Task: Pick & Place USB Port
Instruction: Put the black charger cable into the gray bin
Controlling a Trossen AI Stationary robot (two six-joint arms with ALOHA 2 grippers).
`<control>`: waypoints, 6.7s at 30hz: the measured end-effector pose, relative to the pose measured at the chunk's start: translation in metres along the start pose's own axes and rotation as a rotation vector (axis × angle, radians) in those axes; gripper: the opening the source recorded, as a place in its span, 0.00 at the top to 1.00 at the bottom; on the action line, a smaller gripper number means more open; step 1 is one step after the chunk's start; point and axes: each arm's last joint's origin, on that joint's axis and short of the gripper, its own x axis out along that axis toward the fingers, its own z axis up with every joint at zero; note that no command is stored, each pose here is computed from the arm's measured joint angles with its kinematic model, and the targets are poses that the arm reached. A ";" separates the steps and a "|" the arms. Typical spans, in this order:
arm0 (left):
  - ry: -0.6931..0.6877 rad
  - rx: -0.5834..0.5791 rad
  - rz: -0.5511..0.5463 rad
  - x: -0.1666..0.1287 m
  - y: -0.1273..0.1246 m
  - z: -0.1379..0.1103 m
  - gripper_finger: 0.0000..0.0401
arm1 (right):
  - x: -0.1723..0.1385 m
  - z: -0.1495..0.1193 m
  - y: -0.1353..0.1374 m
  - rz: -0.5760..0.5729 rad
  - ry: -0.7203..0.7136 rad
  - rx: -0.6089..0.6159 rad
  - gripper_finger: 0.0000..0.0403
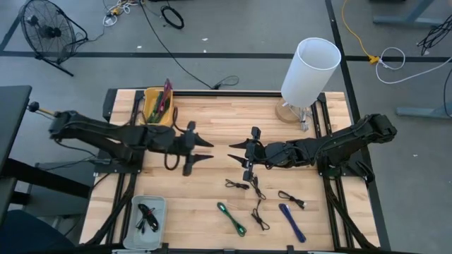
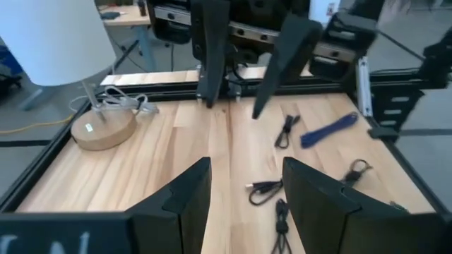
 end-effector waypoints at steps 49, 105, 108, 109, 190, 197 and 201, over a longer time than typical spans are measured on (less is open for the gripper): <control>-0.055 0.047 0.007 0.008 -0.002 0.003 0.55 | 0.017 -0.151 0.075 -0.044 1.152 0.678 0.64; -0.278 0.010 -0.013 0.004 -0.003 0.024 0.55 | 0.010 0.016 0.006 0.029 -0.158 0.031 1.00; -0.278 0.010 -0.013 0.004 -0.003 0.024 0.55 | 0.015 0.016 0.002 0.061 -0.179 0.053 1.00; -0.277 0.010 -0.013 0.004 -0.003 0.024 0.55 | 0.016 0.016 0.001 0.072 -0.182 0.057 1.00; 0.227 -0.448 0.115 -0.063 -0.011 -0.017 1.00 | 0.019 0.008 -0.004 0.014 -0.090 -0.003 0.53; 0.657 -0.879 0.088 -0.108 -0.023 -0.048 1.00 | 0.019 0.006 -0.005 -0.031 -0.067 -0.029 0.53; 0.856 -1.038 0.039 -0.121 -0.038 -0.055 1.00 | 0.019 0.006 -0.006 -0.031 -0.068 -0.034 0.53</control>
